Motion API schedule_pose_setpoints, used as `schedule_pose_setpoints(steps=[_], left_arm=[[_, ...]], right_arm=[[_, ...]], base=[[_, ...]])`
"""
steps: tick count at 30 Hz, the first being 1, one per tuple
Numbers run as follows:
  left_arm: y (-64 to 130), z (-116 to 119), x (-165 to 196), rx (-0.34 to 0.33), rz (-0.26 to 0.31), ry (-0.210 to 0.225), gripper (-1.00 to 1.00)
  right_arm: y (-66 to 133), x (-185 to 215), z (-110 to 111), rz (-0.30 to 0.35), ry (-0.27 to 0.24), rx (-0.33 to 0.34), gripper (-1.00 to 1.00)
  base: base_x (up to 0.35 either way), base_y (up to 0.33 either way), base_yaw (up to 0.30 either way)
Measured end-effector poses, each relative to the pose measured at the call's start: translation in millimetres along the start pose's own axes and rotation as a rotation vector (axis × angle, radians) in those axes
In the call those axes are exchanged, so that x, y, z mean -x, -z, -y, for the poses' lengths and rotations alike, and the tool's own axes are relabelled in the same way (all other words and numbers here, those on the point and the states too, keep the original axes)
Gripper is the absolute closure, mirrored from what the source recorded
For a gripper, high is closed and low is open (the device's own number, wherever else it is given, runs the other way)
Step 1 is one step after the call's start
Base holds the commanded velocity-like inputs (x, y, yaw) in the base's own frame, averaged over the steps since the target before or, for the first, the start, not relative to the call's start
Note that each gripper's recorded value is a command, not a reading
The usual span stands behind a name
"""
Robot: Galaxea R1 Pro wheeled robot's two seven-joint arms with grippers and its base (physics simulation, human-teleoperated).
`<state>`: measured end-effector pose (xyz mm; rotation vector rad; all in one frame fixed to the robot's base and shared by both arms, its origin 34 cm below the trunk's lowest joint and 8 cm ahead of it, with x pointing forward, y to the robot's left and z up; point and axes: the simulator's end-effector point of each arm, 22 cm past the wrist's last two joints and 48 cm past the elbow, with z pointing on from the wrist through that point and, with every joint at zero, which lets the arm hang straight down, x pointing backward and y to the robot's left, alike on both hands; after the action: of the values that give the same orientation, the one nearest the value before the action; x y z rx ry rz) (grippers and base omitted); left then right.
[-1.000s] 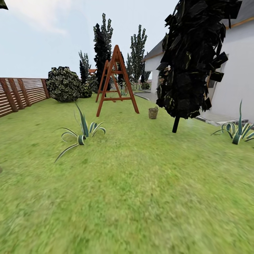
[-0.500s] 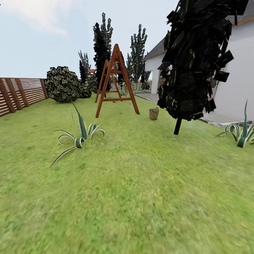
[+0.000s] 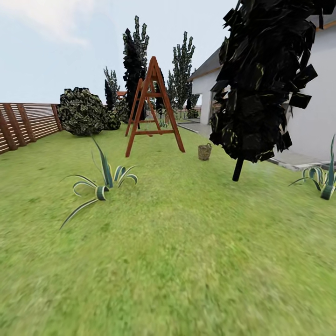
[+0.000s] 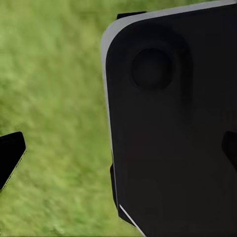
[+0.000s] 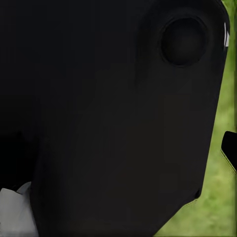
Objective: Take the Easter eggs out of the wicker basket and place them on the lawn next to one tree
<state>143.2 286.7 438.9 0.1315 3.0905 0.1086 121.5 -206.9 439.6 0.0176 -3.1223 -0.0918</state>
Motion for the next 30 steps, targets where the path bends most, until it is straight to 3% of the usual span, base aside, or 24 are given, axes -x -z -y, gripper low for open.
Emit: schedule_pose_setpoints(steps=[30], left_arm=[[0.0,0.1,0.1,0.000,0.000,0.000,-1.00]], right_arm=[[0.0,-0.4,0.0,-0.002,0.000,0.000,-1.00]], base=[[0.338,0.000,0.000]])
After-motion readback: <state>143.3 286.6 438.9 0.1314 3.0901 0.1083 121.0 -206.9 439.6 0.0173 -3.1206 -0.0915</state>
